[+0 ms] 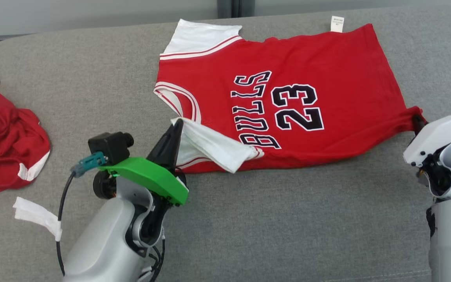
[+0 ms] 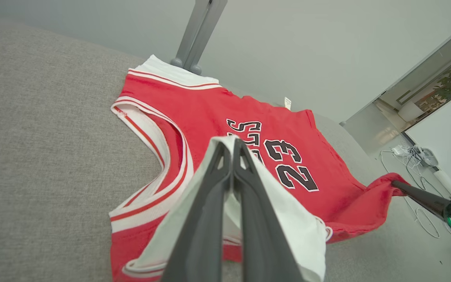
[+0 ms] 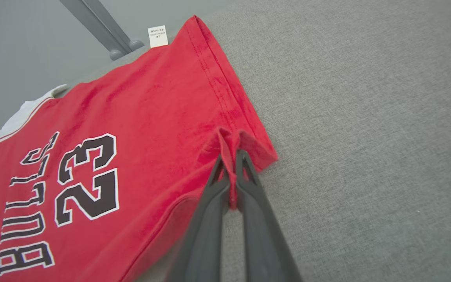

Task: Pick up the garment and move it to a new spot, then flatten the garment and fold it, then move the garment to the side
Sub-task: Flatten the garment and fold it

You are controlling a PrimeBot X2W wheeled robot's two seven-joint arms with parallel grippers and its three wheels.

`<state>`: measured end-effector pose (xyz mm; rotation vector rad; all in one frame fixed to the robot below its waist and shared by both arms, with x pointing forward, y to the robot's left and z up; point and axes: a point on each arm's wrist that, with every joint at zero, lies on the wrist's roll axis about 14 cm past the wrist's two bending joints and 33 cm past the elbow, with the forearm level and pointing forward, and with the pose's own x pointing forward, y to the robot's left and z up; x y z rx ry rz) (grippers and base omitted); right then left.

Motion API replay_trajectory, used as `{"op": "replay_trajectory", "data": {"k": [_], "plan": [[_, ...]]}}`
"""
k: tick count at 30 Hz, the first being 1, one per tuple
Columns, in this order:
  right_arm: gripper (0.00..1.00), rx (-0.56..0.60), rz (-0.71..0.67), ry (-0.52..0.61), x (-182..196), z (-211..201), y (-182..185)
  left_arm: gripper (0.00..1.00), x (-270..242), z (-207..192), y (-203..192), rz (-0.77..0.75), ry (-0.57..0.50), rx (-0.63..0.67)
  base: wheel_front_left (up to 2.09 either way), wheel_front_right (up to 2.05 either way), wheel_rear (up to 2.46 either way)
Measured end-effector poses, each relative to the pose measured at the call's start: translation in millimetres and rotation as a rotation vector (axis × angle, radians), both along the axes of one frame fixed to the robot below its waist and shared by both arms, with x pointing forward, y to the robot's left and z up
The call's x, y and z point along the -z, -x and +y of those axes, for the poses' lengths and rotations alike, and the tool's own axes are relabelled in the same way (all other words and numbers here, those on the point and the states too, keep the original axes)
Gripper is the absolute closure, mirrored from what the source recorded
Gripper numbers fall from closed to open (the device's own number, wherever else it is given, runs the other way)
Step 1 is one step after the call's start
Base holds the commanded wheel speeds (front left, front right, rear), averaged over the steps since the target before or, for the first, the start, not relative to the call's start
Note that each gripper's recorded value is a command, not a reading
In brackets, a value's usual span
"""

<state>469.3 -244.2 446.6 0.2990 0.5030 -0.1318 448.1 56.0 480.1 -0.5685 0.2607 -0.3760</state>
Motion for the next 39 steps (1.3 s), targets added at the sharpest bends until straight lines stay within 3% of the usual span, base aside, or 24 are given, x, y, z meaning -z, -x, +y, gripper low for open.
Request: {"op": "replay_trajectory", "data": {"k": [13,23,24,25,26,27,35,39], "plan": [[1.00,0.035,-0.003,-0.076,22.5,9.3,-43.0,1.00,7.3,0.3,-48.8,-0.038,-0.033,-0.027,0.00,0.00,0.00],[0.98,0.057,-0.009,-0.081,35.4,12.0,-54.4,1.00,6.3,2.3,-67.4,-0.070,-0.068,-0.031,0.00,0.00,0.00],[0.36,0.062,-0.016,-0.081,35.1,11.3,-55.2,1.00,6.8,2.1,-68.0,-0.070,-0.071,-0.031,0.00,0.00,0.00],[0.00,0.068,-0.024,-0.081,34.2,10.2,-56.2,1.00,7.8,1.6,-68.5,-0.068,-0.077,-0.028,0.00,0.00,0.00],[0.00,0.070,-0.033,-0.070,33.3,9.3,-57.0,0.60,8.8,1.1,-68.6,-0.067,-0.078,-0.028,0.00,0.00,0.00],[0.00,0.071,-0.038,-0.064,32.8,9.0,-57.3,0.00,10.2,0.9,-68.5,-0.064,-0.081,-0.026,0.00,0.00,0.00],[0.00,0.050,-0.114,-0.034,10.3,12.7,-62.2,0.00,9.6,8.2,-63.7,-0.102,-0.141,-0.051,0.00,0.00,0.00],[0.00,0.024,-0.052,0.058,16.7,-3.5,-44.7,0.00,31.1,23.1,-43.2,-0.069,-0.230,-0.069,0.00,0.00,0.00]]}}
